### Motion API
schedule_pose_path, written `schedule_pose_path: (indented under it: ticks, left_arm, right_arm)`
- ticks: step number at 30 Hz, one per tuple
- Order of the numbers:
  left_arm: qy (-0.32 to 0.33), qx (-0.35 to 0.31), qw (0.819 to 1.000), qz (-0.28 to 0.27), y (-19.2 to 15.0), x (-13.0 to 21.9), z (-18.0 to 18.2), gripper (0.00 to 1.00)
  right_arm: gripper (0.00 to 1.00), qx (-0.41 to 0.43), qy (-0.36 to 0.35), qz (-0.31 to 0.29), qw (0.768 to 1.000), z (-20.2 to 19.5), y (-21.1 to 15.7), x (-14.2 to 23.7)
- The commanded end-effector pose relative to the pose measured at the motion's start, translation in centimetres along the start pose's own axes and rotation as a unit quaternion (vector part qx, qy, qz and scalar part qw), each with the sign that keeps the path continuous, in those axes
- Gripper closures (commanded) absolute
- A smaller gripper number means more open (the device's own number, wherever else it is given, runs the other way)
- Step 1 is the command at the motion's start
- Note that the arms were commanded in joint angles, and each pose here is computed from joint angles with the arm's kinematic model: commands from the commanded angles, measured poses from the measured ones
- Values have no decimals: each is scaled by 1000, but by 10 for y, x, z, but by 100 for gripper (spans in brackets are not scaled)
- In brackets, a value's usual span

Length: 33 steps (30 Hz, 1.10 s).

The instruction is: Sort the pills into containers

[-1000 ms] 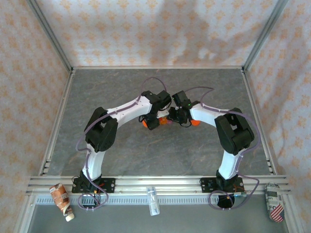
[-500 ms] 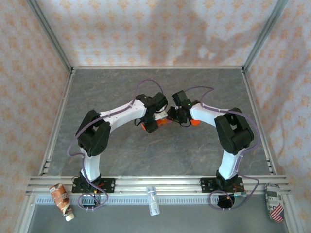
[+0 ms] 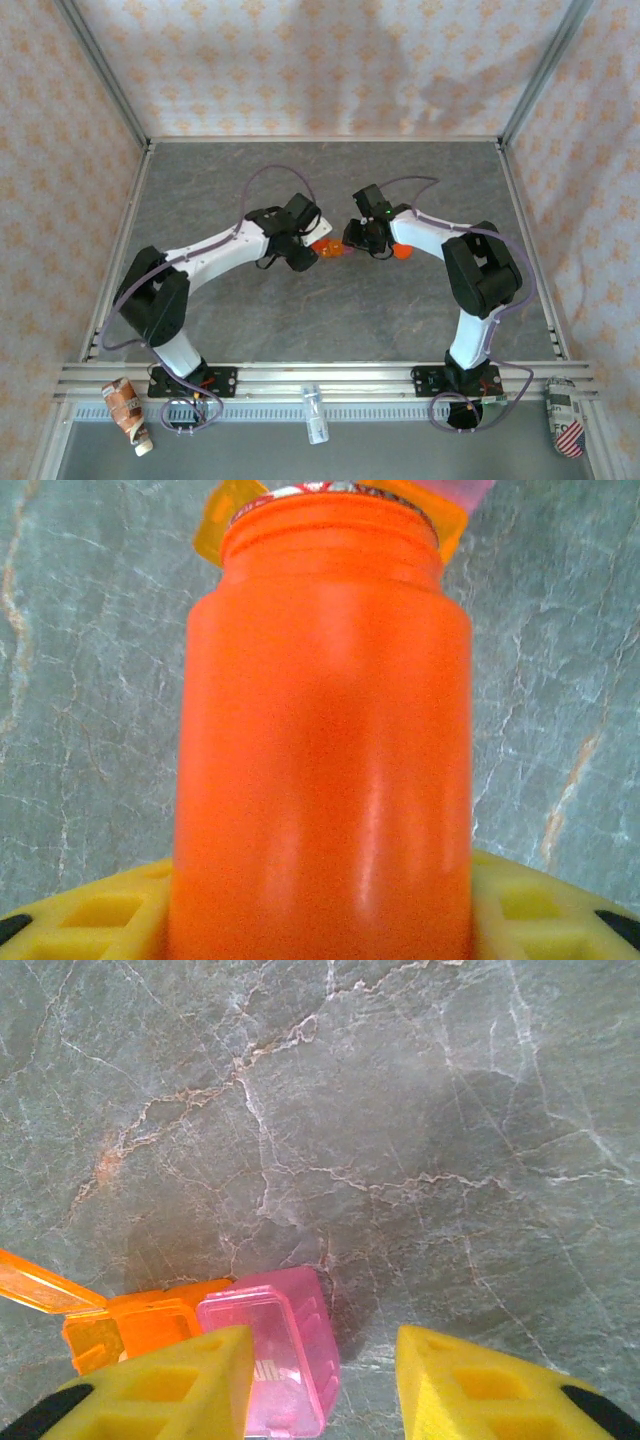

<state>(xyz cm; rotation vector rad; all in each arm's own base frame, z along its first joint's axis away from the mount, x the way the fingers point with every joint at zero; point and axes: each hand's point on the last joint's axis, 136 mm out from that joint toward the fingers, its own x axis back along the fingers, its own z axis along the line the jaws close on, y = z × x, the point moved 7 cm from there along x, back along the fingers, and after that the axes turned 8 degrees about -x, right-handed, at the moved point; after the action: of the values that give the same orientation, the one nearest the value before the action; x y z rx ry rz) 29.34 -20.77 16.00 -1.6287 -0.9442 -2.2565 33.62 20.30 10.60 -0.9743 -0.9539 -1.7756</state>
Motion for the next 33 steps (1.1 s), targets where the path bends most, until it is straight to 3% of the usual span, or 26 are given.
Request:
schedule_pose_path:
  ticks: [1, 10, 16, 19, 24, 33]
  left_arm:
    - [14, 35, 993, -113, 20, 13, 10, 100]
    - [16, 87, 965, -246, 25, 27, 21, 100]
    - [27, 102, 930, -352, 38, 57, 27, 100]
    - [33, 109, 900, -420, 44, 79, 31, 100]
    - [40, 123, 830, -543, 53, 118, 37, 100]
    - [32, 126, 736, -665, 63, 165, 42, 100]
  right_arm:
    - [55, 0, -16, -13, 1000, 5, 5, 8]
    - [41, 2, -16, -40, 999, 22, 21, 36]
    - [35, 7, -17, -71, 997, 30, 31, 71]
    - [33, 6, -23, -85, 996, 29, 32, 89]
    - [29, -5, -39, -101, 994, 19, 32, 109]
    - [17, -50, -81, -115, 989, -22, 31, 130]
